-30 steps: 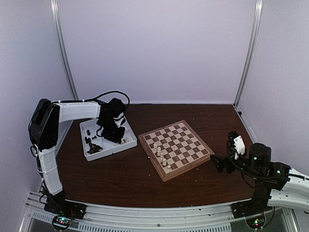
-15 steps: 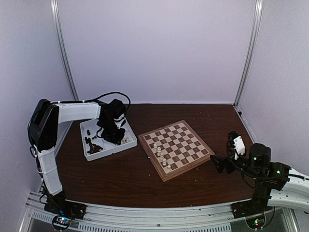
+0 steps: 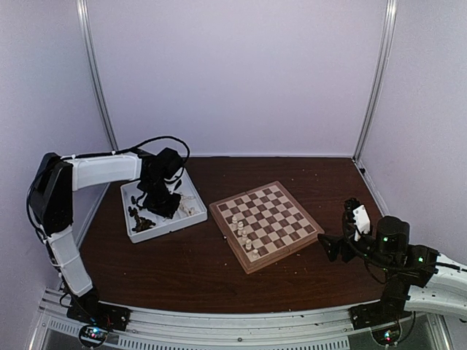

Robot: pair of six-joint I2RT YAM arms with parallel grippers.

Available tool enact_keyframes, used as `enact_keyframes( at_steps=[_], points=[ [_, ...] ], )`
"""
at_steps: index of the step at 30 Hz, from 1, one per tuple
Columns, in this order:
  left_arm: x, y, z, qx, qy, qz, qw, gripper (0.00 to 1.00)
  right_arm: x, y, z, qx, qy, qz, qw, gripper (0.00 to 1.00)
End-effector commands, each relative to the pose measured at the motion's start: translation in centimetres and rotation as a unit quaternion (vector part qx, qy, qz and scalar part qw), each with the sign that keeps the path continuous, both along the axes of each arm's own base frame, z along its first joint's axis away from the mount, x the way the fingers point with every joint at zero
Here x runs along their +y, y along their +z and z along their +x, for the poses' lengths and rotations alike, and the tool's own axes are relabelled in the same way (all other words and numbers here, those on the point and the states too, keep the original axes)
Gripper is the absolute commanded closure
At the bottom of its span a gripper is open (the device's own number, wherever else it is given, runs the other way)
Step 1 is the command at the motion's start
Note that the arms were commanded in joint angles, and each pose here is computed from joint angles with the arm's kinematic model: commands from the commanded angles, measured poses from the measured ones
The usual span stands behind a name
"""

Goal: Set up the chess pieces on the board
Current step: Pick up the chess piece from the storage box, then place the chess piece on the chessboard.

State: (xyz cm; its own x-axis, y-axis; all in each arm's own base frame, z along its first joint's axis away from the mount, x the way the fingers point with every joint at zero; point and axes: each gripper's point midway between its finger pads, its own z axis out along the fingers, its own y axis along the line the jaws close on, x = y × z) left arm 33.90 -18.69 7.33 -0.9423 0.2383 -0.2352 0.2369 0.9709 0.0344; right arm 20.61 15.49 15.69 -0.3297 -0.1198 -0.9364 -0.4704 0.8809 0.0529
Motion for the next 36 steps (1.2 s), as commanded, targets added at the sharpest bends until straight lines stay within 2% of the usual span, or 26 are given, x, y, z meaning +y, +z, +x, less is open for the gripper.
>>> enact_keyframes(
  at_steps=[1, 8, 16, 22, 28, 33, 36],
  points=[
    [-2.3, 3.4, -0.5, -0.024, -0.005, -0.088, 0.996, 0.96, 0.0, -0.1, 0.0, -0.002, 0.002, -0.001, 1.000, 0.00],
    [-7.3, 8.0, -2.8, -0.014, 0.020, -0.297, 0.955, 0.95, 3.2, 2.2, -0.7, 0.005, 0.072, 0.034, 0.997, 0.02],
    [-10.8, 10.3, -5.7, -0.004, 0.079, -0.438, 0.896, 0.94, 9.9, 5.2, -0.7, 0.030, 0.143, 0.016, 0.989, 0.03],
    [-15.5, 13.4, -7.8, -0.001, 0.104, -0.549, 0.829, 0.93, 15.2, 8.3, -1.7, 0.010, 0.180, 0.067, 0.981, 0.06],
    [-19.3, 16.4, -8.0, -0.013, 0.156, -0.624, 0.765, 0.92, 17.8, 9.6, -1.0, -0.004, 0.167, 0.118, 0.979, 0.12],
    [-23.3, 17.9, -8.7, 0.029, 0.174, -0.690, 0.702, 0.93, 19.3, 9.9, -0.1, -0.031, 0.163, 0.110, 0.980, 0.18],
    [-25.2, 18.4, -9.0, 0.049, 0.169, -0.711, 0.681, 0.93, 19.6, 10.1, 0.5, -0.031, 0.152, 0.130, 0.979, 0.23]
  ],
)
